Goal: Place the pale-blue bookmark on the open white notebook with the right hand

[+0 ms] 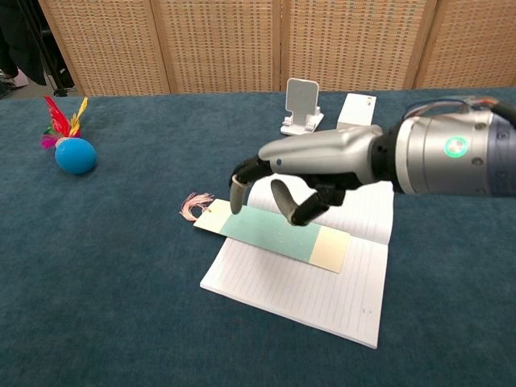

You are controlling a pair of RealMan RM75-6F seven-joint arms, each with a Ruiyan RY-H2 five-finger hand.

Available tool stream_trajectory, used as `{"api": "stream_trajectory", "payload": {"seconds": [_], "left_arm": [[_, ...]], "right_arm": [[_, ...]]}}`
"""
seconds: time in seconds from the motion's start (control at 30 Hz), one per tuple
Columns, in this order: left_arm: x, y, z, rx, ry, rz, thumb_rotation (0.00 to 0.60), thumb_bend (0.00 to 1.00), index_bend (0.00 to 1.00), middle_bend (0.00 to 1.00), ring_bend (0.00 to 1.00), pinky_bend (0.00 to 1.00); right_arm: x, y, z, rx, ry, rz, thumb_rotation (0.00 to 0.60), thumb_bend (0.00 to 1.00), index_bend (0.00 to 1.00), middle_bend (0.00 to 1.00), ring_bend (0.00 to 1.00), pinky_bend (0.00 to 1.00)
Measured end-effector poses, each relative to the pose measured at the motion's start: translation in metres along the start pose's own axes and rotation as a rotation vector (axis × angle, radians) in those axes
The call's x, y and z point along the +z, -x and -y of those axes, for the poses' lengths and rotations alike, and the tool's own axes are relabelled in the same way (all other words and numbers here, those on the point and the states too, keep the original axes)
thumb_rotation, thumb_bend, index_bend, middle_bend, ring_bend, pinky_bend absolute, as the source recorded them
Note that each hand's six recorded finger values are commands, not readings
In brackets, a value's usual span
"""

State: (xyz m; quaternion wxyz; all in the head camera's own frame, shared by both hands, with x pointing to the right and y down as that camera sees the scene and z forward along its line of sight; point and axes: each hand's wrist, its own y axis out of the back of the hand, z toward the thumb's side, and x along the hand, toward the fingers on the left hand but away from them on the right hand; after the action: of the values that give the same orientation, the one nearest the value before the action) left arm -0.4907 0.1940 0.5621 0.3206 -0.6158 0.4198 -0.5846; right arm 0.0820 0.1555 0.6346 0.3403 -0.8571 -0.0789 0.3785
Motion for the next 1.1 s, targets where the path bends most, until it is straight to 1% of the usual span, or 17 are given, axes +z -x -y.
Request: {"api": "stream_trajectory", "payload": {"seconds": [0.07, 0.13, 0.2, 0.27, 0.33, 0.37, 0.57, 0.77, 1.1], "left_arm": [[0.0, 0.001, 0.0, 0.003, 0.0, -0.001, 0.6, 0.0, 0.0, 0.0, 0.0, 0.0], [-0.001, 0.001, 0.0, 0.002, 0.001, -0.003, 0.6, 0.0, 0.0, 0.0, 0.0, 0.0], [-0.001, 0.002, 0.0, 0.001, 0.001, -0.004, 0.6, 0.0, 0.0, 0.0, 0.0, 0.0], [-0.001, 0.001, 0.001, 0.0, 0.0, -0.004, 0.6, 0.0, 0.0, 0.0, 0.0, 0.0], [-0.001, 0.001, 0.001, -0.003, 0.0, -0.003, 0.6, 0.0, 0.0, 0.0, 0.0, 0.0], [0.0, 0.0, 0.001, -0.004, 0.0, -0.002, 0.6, 0.0, 0.0, 0.0, 0.0, 0.0], [0.0, 0.0, 0.001, -0.005, -0.001, -0.003, 0.6, 0.0, 0.0, 0.0, 0.0, 0.0], [0.0, 0.0, 0.002, -0.008, -0.003, -0.004, 0.6, 0.0, 0.0, 0.0, 0.0, 0.0], [0.0, 0.0, 0.003, -0.006, -0.006, -0.004, 0.6, 0.0, 0.0, 0.0, 0.0, 0.0]], "right_arm": [[-0.005, -0.002, 0.012, 0.011, -0.069, -0.011, 0.6, 1.0, 0.24, 0.09, 0.0, 0.09], [-0.013, -0.003, 0.024, 0.028, -0.115, -0.008, 0.6, 1.0, 0.2, 0.06, 0.0, 0.09], [-0.023, -0.006, 0.038, 0.049, -0.146, 0.004, 0.6, 1.0, 0.14, 0.02, 0.0, 0.09], [-0.028, -0.008, 0.043, 0.052, -0.159, 0.01, 0.6, 1.0, 0.05, 0.0, 0.0, 0.09], [-0.03, -0.009, 0.043, 0.044, -0.171, 0.015, 0.6, 1.0, 0.01, 0.0, 0.0, 0.09], [-0.031, -0.01, 0.042, 0.038, -0.179, 0.019, 0.6, 1.0, 0.0, 0.0, 0.0, 0.09], [-0.036, -0.014, 0.041, 0.021, -0.195, 0.035, 0.6, 1.0, 0.0, 0.0, 0.0, 0.09], [-0.038, -0.019, 0.048, 0.027, -0.24, 0.034, 0.6, 1.0, 0.0, 0.0, 0.0, 0.09], [-0.041, -0.02, 0.057, 0.041, -0.269, 0.04, 0.6, 1.0, 0.0, 0.0, 0.0, 0.09]]}}
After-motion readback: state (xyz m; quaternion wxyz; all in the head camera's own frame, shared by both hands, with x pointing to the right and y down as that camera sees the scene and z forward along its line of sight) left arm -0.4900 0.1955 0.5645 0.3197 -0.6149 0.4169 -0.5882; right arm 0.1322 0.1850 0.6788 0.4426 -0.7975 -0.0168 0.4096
